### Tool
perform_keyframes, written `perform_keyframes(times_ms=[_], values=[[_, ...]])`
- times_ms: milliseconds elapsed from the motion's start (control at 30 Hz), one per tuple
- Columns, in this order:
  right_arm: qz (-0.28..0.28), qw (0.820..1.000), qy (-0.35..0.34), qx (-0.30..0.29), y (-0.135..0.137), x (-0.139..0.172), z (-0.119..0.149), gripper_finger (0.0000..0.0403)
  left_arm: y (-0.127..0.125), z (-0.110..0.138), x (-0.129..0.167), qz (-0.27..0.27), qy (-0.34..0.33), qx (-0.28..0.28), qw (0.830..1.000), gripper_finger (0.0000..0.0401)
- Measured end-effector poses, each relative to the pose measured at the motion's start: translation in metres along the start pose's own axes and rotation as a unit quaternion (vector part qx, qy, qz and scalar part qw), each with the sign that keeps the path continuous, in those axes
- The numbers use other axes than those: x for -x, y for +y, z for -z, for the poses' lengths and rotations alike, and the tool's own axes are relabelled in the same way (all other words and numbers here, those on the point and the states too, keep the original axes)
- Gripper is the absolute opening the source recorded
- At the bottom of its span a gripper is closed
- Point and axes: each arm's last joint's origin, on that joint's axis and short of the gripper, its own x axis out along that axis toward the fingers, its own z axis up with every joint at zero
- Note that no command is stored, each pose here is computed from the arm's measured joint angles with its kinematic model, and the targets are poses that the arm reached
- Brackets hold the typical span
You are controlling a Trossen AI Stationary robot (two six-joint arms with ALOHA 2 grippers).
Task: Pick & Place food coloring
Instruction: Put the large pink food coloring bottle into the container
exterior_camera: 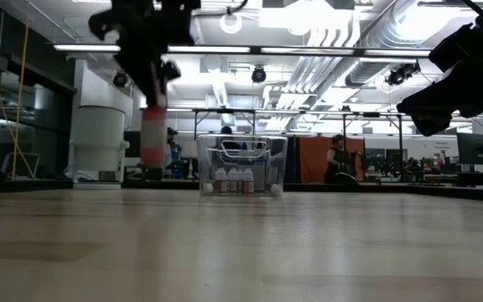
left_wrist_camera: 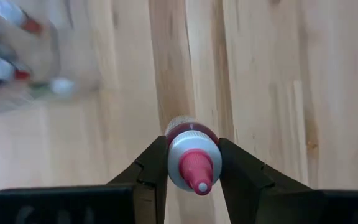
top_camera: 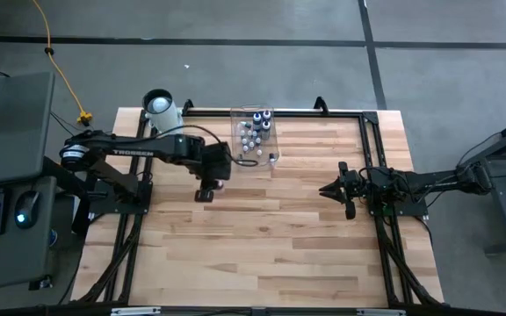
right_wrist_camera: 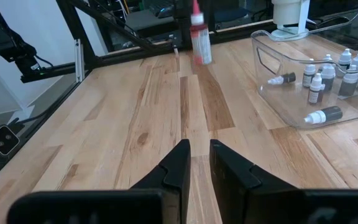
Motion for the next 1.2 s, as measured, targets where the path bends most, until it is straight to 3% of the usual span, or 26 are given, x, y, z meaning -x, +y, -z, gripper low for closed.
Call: perform_keyframes(times_ms=[400,633,800,1000,1133,1200], values=[[0.0,1.0,0.0,0.0,0.0,0.0,0.0,0.0053,-0.001,-0.026,0.081,-0.015,-0.027,-0.042,0.999,0.0098],[0.0,1.0,0.0,0.0,0.0,0.0,0.0,0.0049,0.004,-0.03,0.112,-0.11,-0.066,-0.061,0.99,0.0098],[0.0,1.0,0.0,0.0,0.0,0.0,0.0,0.0051,0.018,-0.037,0.121,-0.209,-0.105,-0.038,0.972,0.0098],[0.0,1.0,0.0,0.0,0.0,0.0,0.0,0.0051,0.04,-0.05,0.118,-0.283,-0.137,-0.008,0.949,0.0098],[0.0,1.0,0.0,0.0,0.0,0.0,0.0,0.0049,0.054,-0.057,0.109,-0.295,-0.145,0.008,0.944,0.0098],[0.0,1.0,0.0,0.0,0.0,0.0,0.0,0.0048,0.06,-0.06,0.101,-0.281,-0.141,0.004,0.949,0.0098]])
